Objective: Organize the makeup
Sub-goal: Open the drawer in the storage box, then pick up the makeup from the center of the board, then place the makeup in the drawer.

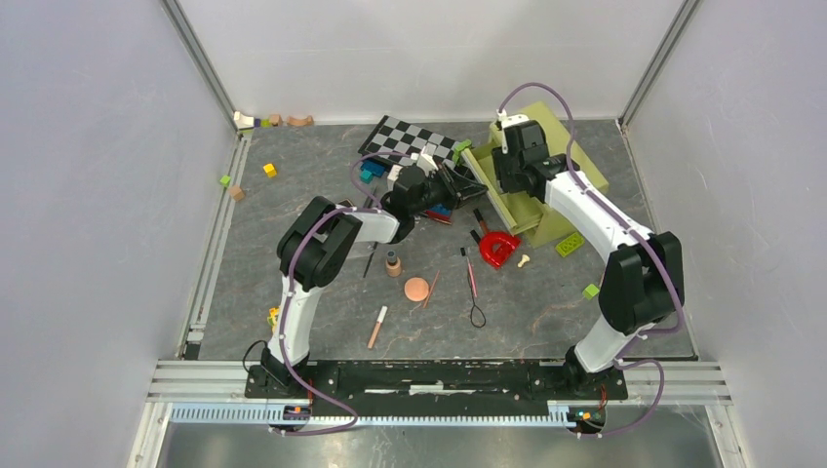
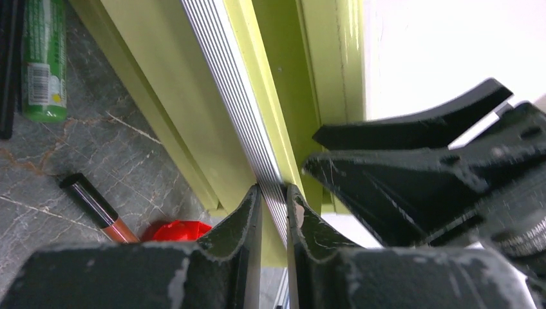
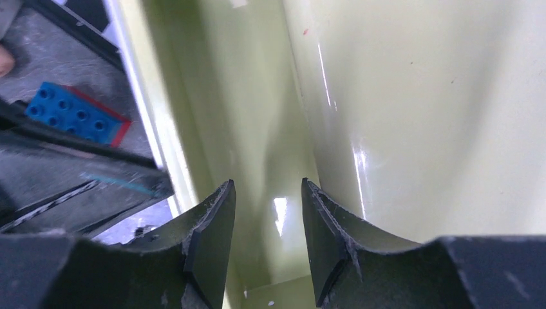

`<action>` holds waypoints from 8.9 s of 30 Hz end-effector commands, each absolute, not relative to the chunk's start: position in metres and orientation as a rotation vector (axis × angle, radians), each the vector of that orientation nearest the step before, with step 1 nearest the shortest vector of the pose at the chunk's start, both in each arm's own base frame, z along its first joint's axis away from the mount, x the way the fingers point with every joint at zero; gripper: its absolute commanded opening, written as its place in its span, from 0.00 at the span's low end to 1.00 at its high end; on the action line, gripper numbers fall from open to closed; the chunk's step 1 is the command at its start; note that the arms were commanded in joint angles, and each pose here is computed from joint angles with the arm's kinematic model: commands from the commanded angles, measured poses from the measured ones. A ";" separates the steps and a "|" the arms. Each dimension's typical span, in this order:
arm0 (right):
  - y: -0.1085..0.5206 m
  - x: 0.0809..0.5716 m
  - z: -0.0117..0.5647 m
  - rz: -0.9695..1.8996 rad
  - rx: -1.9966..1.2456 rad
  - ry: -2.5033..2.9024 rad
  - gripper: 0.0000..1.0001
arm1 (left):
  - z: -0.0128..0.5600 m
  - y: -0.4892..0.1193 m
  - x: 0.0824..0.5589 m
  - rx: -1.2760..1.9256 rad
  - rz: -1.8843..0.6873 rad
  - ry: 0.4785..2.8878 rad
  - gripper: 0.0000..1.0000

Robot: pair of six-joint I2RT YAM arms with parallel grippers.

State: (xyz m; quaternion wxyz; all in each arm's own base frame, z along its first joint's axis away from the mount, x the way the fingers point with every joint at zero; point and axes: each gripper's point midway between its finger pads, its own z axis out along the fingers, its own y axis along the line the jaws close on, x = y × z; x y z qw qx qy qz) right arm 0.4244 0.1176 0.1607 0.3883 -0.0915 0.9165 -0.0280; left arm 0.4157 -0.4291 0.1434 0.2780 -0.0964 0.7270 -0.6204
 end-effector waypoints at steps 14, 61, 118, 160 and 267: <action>0.019 0.452 0.174 -0.321 -0.038 2.313 0.50 | 0.134 -0.420 0.404 -0.170 -1.594 2.012 0.02; 0.121 0.372 0.116 0.392 -0.390 2.551 0.37 | 0.211 -0.315 0.342 0.145 -1.038 2.190 0.38; 0.240 0.302 0.213 0.376 -0.544 2.091 0.52 | 0.162 -0.185 0.266 -0.004 -0.368 2.266 0.83; 0.219 0.268 0.205 0.404 -0.602 2.087 0.57 | 0.059 -0.230 0.285 0.097 -0.220 2.492 0.52; 0.282 0.202 0.168 0.773 -1.020 1.755 0.05 | 0.196 -0.305 0.226 0.379 -1.226 2.297 0.71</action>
